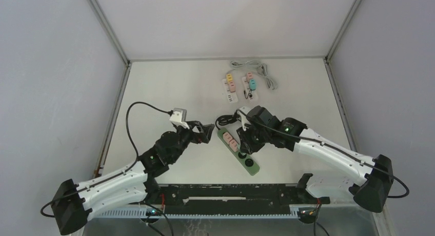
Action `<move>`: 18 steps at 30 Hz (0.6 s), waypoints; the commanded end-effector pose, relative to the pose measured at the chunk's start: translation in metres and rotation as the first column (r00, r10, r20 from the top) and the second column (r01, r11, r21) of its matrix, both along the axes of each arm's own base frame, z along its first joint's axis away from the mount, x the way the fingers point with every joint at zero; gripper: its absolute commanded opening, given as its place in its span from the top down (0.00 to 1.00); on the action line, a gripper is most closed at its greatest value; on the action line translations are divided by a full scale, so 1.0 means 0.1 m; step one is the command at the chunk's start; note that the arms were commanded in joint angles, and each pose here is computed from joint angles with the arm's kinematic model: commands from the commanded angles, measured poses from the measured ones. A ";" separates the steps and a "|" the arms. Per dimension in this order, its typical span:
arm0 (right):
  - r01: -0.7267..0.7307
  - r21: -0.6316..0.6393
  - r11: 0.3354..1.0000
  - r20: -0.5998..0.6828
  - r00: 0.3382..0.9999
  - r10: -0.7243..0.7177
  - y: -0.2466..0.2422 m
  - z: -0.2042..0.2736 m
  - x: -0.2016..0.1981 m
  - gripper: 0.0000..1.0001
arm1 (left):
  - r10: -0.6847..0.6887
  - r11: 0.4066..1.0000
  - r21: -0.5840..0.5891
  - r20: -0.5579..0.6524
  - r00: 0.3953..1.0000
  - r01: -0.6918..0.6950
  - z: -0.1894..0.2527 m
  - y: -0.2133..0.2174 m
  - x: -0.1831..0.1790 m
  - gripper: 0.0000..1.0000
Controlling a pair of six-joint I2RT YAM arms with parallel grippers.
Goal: Insert the plug
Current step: Pick up the plug from the center of the board, then insert the plug into the socket.
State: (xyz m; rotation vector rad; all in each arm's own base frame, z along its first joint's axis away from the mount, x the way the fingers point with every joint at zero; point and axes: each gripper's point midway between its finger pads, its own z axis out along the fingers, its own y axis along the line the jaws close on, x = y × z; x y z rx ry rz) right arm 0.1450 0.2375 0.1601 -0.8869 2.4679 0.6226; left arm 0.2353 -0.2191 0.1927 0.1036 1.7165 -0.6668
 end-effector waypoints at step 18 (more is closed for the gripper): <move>-0.035 -0.238 0.971 0.100 0.993 0.060 0.05 -0.76 0.16 1.00 | -0.177 0.916 -0.398 -0.509 0.842 -0.048 -0.81 -0.38 0.28 0.32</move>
